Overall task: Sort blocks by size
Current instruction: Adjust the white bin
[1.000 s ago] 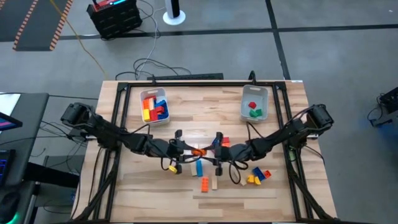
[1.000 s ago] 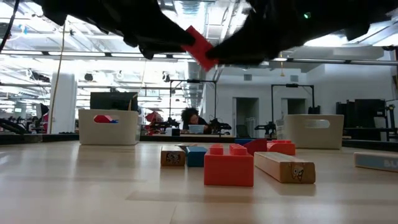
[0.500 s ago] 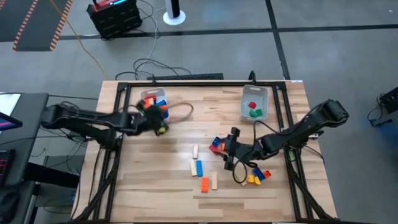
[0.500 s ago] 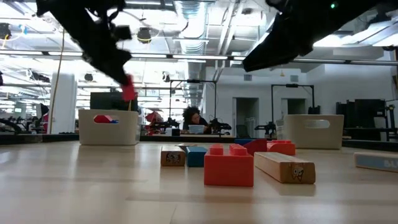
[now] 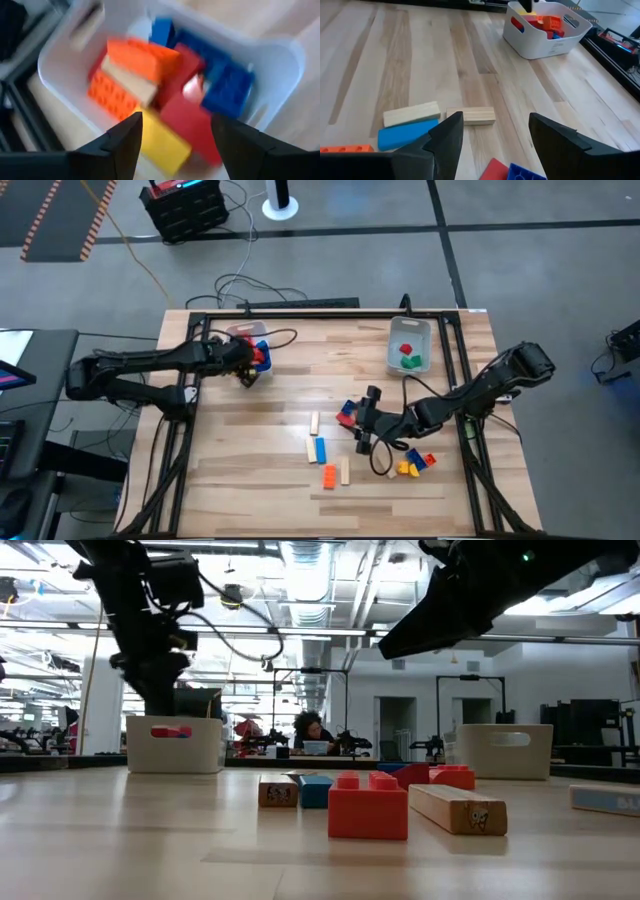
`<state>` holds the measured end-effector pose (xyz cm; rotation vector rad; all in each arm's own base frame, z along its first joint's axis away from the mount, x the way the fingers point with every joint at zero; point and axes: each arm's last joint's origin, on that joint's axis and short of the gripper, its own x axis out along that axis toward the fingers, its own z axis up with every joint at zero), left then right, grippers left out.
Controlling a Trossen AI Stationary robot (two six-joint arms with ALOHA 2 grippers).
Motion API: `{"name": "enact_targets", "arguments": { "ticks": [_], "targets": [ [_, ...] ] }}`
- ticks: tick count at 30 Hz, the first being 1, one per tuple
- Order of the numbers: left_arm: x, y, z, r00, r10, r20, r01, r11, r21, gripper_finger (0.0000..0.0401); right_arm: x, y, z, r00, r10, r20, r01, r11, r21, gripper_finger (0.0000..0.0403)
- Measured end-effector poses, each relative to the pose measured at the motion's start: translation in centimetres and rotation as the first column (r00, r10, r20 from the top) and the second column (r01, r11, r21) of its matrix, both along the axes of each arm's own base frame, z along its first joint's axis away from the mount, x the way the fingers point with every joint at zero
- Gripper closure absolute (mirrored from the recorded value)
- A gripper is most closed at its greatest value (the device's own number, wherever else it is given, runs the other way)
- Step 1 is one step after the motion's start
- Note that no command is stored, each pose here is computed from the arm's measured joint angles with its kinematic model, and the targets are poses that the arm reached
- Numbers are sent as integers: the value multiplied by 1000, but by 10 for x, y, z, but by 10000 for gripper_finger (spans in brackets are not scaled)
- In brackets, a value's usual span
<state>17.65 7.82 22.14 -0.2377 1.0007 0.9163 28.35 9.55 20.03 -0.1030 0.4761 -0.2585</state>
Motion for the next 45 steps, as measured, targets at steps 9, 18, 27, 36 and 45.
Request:
{"name": "enact_targets", "arguments": {
  "ticks": [9, 18, 27, 36, 45],
  "targets": [
    [-12, -4, -8, 989, 38, -142, -48, 997, -67, 169, 1, 1, -1, 1000, -1, 4, 1, 1000, 8, 150],
    [-15, -4, -19, 948, 49, -315, -74, 995, -71, 169, 1, 2, 0, 1000, 4, 17, -4, 1000, 13, 150],
    [-16, -4, -20, 943, 61, -329, -82, 995, -52, 176, 1, 2, 0, 1000, 4, 16, -5, 1000, 13, 150],
    [-12, -2, -11, 943, 22, -333, -37, 999, -39, 177, 1, 2, 0, 1000, 4, 16, -4, 1000, 13, 150],
    [-12, -2, -10, 940, 9, -341, -20, 999, -30, 177, 1, 2, 0, 1000, 4, 15, -4, 1000, 13, 149]
  ]
}}
